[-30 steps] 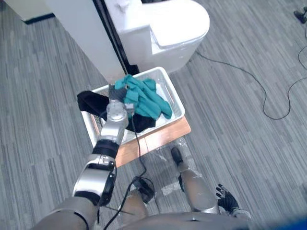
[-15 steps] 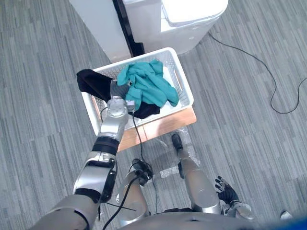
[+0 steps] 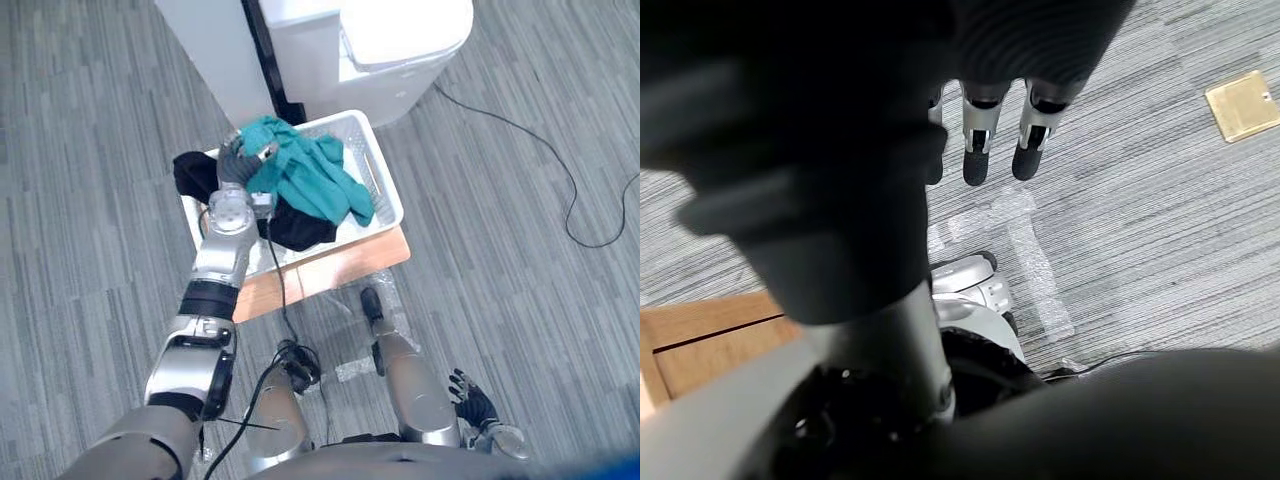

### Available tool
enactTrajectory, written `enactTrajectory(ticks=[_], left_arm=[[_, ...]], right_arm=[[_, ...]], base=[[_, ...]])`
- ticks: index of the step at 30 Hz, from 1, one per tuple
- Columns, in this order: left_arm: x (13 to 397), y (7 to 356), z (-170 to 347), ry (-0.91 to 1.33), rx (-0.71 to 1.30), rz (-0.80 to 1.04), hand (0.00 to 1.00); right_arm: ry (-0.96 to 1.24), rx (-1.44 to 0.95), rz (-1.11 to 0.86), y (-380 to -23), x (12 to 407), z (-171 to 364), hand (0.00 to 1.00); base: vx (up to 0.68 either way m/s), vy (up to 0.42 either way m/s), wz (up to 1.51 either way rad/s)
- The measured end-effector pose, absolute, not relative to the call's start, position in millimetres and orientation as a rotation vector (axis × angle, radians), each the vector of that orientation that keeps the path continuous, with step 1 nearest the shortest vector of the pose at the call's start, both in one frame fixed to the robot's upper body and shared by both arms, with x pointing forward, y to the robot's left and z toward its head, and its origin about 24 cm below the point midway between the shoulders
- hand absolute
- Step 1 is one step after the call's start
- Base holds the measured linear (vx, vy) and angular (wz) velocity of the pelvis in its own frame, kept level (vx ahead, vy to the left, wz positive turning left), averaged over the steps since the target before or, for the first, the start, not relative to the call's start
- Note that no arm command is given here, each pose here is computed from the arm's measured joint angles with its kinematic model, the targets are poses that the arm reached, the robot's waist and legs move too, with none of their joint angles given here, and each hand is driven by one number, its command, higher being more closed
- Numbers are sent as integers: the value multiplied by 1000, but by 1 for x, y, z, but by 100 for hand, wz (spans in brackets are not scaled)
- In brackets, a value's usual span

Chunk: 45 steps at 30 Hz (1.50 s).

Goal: Tidy the bed and pick cloth on bed and put in laundry

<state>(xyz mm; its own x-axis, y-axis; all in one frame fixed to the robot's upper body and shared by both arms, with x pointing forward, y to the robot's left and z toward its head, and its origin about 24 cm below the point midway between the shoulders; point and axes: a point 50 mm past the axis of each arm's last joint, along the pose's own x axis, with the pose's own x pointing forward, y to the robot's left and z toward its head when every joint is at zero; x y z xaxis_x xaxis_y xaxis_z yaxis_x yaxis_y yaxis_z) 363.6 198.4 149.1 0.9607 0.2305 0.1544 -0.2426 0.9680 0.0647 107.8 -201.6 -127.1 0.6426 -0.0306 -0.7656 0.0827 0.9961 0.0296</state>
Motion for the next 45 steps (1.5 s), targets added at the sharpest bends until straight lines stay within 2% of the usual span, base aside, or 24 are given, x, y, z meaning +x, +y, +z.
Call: enactTrajectory(ticks=[8,19,24,30,37,42,45], left_arm=[[351,206,116,-25,116,135,0],[298,228,55,183,82,9,0],[274,249,32,314,113,-23,0],[253,253,10,401,194,-41,0],[260,249,21,285,515,39,0],[297,230,66,50,786,177,0],[309,232,90,-49,933,270,0]], right_arm=[[965,76,-111,-206,82,-136,0],[1125,56,-166,-214,42,-149,0],[1158,36,-159,-215,35,-151,0],[1182,11,-167,-222,25,-150,0],[1134,7,-155,-230,35,-146,0],[1007,25,-120,-232,69,-137,0],[958,25,-99,-232,78,-133,0]], base=[[30,-5,9],[23,-2,17],[5,4,7],[-15,-2,-9],[-47,9,-23],[-60,5,-25],[24,-13,-30]])
